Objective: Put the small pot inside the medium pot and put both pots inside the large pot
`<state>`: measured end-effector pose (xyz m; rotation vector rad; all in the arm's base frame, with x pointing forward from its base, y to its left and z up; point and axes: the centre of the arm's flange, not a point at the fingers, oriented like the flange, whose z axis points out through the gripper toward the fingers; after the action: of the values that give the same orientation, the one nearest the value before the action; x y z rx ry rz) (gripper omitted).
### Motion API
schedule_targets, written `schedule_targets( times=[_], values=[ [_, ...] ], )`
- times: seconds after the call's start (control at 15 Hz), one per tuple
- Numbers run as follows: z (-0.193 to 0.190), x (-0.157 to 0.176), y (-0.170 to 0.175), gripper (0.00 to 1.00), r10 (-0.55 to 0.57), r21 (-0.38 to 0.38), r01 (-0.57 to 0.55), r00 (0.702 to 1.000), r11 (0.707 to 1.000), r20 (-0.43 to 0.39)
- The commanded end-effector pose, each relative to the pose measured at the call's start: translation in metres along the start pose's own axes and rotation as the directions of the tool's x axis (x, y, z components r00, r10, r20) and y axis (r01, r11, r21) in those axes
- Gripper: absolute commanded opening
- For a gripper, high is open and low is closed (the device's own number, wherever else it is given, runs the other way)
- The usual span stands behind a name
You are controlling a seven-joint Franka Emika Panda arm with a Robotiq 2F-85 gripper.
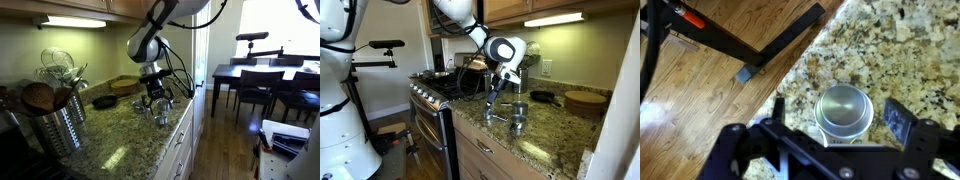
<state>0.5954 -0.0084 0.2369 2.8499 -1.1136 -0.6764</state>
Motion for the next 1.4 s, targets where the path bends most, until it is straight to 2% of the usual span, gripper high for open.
schedule_targets(
  times=[0.0, 1.33],
  values=[
    [0.001, 0.005, -0.002, 1.00, 0.034, 0.030, -0.033, 0.999, 0.999, -0.026],
    [0.028, 0.018, -0.017, 1.00, 0.028, 0.033, -0.026, 0.998, 0.999, -0.062]
  ],
)
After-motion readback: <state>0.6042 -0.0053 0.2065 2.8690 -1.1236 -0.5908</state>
